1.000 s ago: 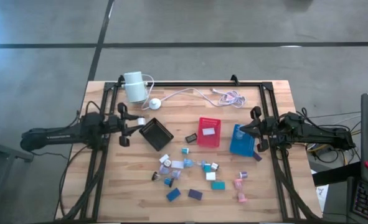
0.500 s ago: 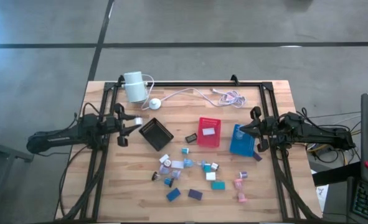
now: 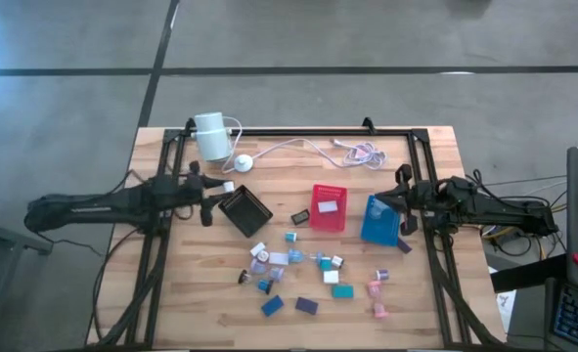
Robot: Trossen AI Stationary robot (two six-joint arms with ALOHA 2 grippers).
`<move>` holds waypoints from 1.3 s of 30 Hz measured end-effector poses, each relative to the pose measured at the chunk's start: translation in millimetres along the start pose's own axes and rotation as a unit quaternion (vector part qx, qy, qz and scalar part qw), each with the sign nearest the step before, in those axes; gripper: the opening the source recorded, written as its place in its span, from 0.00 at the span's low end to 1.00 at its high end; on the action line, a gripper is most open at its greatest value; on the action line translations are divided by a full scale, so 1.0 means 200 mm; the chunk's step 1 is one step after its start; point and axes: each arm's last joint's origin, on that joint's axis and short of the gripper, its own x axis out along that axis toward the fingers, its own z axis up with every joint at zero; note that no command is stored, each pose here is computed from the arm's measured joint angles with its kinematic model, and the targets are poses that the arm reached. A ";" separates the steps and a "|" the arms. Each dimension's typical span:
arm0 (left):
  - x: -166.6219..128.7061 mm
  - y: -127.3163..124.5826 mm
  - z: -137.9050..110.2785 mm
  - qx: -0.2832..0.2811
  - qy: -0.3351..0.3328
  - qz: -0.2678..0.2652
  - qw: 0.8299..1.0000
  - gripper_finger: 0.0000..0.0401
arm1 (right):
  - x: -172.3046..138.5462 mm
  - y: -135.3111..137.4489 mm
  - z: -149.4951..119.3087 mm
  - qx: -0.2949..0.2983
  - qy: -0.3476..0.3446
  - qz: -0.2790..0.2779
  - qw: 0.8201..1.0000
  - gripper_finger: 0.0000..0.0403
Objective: Pick & Place Office items
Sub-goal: Put the right black and white charger adapter into the black bin
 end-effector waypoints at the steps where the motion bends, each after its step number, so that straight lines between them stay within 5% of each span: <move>1: 0.03 0.00 0.01 0.000 0.017 0.000 1.000 0.39 | 0.00 0.00 0.00 0.000 0.001 0.000 1.000 0.03; 8: 0.21 -0.04 0.01 0.016 0.157 -0.022 0.987 0.39 | 0.00 0.00 -0.01 0.000 0.002 0.000 1.000 0.03; 18: 0.41 -0.09 -0.06 0.046 0.263 -0.080 0.960 0.39 | 0.00 0.00 -0.01 0.000 0.002 0.000 1.000 0.03; 30: 0.45 -0.10 -0.10 0.077 0.286 -0.094 0.950 0.39 | 0.00 0.00 -0.01 0.000 0.002 0.000 1.000 0.03; 39: 0.46 -0.10 -0.10 0.051 0.287 -0.088 0.953 0.39 | 0.00 0.00 -0.01 -0.007 0.002 0.000 1.000 0.03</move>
